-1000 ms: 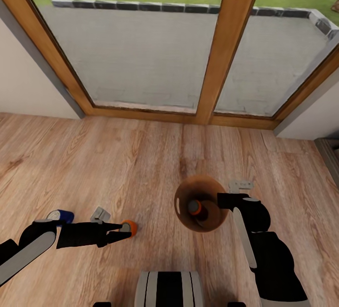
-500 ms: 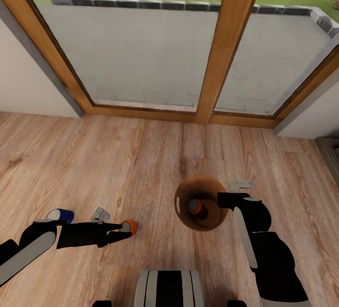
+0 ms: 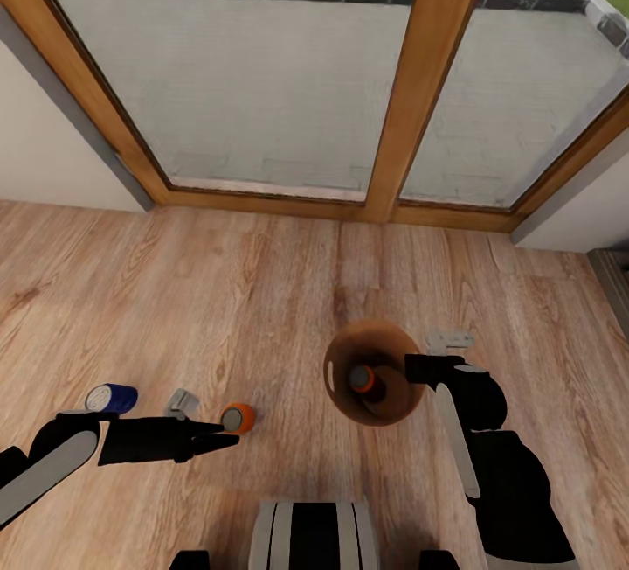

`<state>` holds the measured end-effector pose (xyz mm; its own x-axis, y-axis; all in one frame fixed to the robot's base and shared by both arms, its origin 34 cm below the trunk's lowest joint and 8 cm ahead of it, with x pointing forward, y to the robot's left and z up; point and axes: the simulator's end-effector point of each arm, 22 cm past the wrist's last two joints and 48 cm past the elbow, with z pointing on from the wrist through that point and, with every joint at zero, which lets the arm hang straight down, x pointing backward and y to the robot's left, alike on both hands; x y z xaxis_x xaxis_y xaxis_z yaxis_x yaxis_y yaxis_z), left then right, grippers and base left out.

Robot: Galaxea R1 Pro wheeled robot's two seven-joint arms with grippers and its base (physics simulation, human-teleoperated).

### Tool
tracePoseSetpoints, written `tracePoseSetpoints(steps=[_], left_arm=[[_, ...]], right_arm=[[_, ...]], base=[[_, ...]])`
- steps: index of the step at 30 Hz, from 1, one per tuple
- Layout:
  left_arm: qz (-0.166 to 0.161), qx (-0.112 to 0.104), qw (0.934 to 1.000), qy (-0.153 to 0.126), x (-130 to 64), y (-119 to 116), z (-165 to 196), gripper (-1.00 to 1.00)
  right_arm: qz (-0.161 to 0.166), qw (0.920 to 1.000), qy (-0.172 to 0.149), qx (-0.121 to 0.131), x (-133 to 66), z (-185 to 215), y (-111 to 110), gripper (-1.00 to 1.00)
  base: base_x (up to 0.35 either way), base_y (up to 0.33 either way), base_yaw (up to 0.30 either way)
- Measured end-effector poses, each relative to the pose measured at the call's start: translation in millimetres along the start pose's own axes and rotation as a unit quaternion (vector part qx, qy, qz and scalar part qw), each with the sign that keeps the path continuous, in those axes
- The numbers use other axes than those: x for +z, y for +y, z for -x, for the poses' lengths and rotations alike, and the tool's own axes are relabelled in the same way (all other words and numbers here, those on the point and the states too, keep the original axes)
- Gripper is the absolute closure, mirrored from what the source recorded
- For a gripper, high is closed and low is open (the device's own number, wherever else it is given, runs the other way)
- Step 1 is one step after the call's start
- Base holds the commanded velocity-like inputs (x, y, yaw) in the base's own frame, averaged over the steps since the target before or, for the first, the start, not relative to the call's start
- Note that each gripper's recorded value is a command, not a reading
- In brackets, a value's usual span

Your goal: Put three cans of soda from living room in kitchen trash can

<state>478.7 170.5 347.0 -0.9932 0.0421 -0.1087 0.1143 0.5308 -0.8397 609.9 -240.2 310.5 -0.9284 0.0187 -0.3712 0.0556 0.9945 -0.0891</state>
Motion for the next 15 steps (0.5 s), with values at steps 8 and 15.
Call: tracePoseSetpoints(steps=[8, 15], left_arm=[[-0.012, -0.017, 0.9998, -0.007, -10.1, -2, 4, -1.0], [-0.039, -0.024, 0.9986, -0.028, -13.3, -12, 16, -1.0]], right_arm=[[-0.001, 1.0, 0.001, -0.003, -0.1, 1, 1, 1.0], [0.0, 1.0, 0.001, -0.002, 0.2, 1, 1, 1.0]], base=[[0.0, 0.0, 0.0], [0.0, 0.0, 0.0]])
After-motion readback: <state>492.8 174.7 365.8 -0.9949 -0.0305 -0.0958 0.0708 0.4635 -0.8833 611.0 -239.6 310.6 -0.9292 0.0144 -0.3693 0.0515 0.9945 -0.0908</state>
